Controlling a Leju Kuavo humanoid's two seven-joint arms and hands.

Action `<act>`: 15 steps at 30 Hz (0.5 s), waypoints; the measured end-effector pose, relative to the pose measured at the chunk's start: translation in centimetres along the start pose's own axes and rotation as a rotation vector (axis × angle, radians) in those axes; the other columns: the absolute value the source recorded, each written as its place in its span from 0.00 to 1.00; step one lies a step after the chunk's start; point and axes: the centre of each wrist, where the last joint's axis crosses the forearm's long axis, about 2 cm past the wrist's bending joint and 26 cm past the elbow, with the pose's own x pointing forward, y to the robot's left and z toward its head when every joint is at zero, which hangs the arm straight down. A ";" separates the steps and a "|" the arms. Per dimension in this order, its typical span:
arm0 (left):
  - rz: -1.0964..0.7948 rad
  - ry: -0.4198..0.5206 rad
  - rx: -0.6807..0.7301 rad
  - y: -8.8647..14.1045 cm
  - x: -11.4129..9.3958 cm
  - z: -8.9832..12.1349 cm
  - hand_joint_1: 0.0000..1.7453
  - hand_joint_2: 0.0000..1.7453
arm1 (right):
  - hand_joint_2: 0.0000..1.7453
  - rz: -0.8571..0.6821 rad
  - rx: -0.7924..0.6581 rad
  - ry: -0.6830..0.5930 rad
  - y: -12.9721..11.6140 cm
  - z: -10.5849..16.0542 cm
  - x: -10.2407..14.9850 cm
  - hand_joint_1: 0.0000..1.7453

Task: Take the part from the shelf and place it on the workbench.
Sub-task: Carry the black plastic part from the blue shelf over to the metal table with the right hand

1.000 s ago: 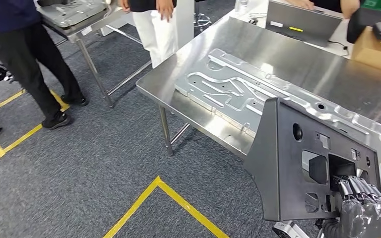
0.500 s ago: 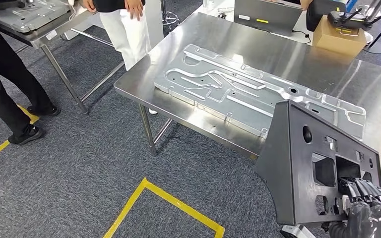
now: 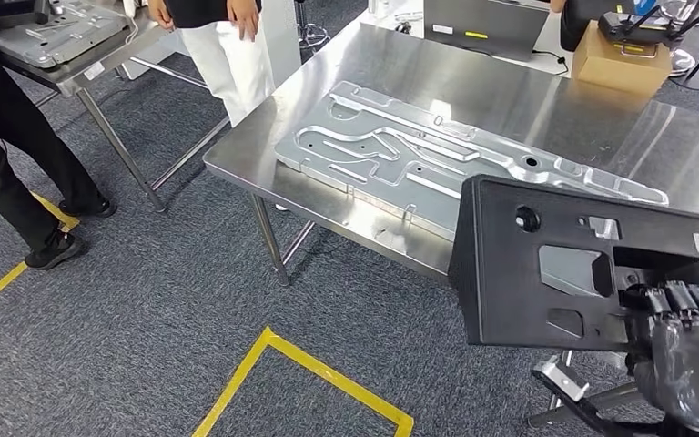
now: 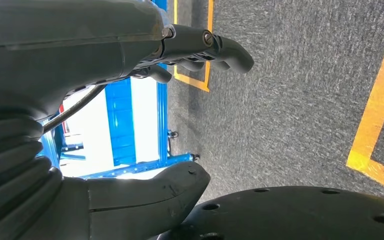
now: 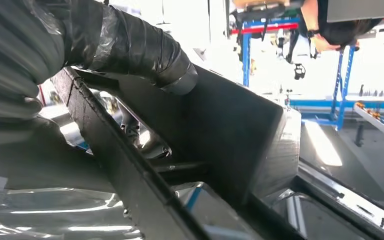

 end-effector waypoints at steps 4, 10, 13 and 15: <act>0.004 -0.001 -0.006 0.0 0.0 0.0 0.00 1.00 | 1.00 0.046 -0.003 -0.005 0.3 -1.5 -1.3 1.00; 0.005 0.000 -0.007 0.0 0.0 0.0 0.00 1.00 | 1.00 0.076 -0.003 -0.013 0.5 -2.2 -2.2 1.00; 0.005 0.000 -0.007 0.0 0.0 0.0 0.00 1.00 | 1.00 0.081 -0.003 -0.014 0.6 -2.4 -2.4 1.00; 0.006 0.000 -0.008 0.0 0.0 0.0 0.00 1.00 | 1.00 0.080 -0.003 -0.014 0.6 -2.4 -2.4 1.00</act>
